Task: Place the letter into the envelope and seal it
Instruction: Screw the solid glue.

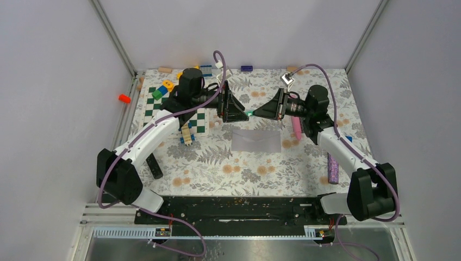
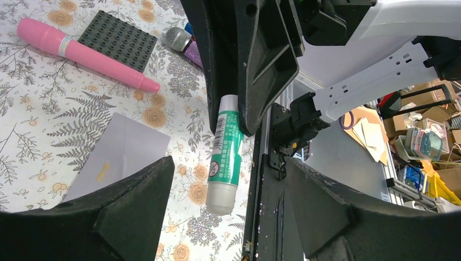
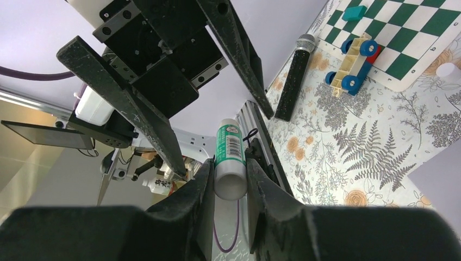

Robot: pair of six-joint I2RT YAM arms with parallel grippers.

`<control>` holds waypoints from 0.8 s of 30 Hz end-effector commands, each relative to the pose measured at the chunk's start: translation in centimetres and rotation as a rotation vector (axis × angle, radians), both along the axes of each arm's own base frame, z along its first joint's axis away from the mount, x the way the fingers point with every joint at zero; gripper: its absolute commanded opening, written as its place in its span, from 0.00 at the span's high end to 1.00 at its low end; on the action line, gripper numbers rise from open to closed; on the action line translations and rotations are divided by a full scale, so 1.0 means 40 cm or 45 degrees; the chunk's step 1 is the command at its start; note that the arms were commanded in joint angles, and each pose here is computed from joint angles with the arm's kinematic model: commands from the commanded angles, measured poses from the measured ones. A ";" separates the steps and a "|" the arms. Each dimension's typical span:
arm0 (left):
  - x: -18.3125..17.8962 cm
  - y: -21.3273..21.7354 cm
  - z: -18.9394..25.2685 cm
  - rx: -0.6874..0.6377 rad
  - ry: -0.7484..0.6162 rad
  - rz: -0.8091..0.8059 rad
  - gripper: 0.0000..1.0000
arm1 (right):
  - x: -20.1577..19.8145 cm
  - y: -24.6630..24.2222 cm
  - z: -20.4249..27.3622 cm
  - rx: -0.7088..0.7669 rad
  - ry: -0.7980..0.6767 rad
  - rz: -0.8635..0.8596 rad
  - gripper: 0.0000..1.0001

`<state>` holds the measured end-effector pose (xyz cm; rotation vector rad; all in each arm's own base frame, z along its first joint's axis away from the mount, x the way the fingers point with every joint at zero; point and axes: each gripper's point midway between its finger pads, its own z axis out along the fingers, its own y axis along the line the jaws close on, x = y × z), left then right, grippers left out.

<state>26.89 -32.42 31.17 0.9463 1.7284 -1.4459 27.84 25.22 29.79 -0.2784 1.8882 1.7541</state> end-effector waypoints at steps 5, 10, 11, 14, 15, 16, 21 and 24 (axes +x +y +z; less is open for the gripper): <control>0.004 -0.024 0.038 -0.008 -0.107 -0.036 0.34 | 0.009 0.005 0.002 0.000 -0.026 0.008 0.87; -0.003 -0.030 0.027 0.023 -0.117 -0.047 0.42 | 0.009 0.005 0.002 -0.005 -0.032 0.008 0.86; -0.004 -0.029 0.025 0.032 -0.121 -0.047 0.42 | 0.008 0.005 0.004 -0.004 -0.035 0.008 0.86; 0.000 -0.027 0.017 0.056 -0.139 -0.033 0.49 | 0.007 0.004 0.006 -0.005 -0.042 0.005 0.86; 0.003 -0.027 0.016 0.063 -0.142 -0.024 0.50 | 0.006 0.004 0.009 -0.004 -0.046 0.007 0.86; 0.004 -0.026 0.017 0.066 -0.147 -0.020 0.51 | 0.006 0.004 0.008 -0.006 -0.046 0.006 0.86; 0.007 -0.026 0.013 0.079 -0.153 -0.016 0.62 | 0.003 0.003 0.010 -0.005 -0.050 0.009 0.86; 0.011 -0.025 0.005 0.092 -0.155 -0.011 0.64 | 0.001 0.003 0.013 -0.004 -0.052 0.011 0.86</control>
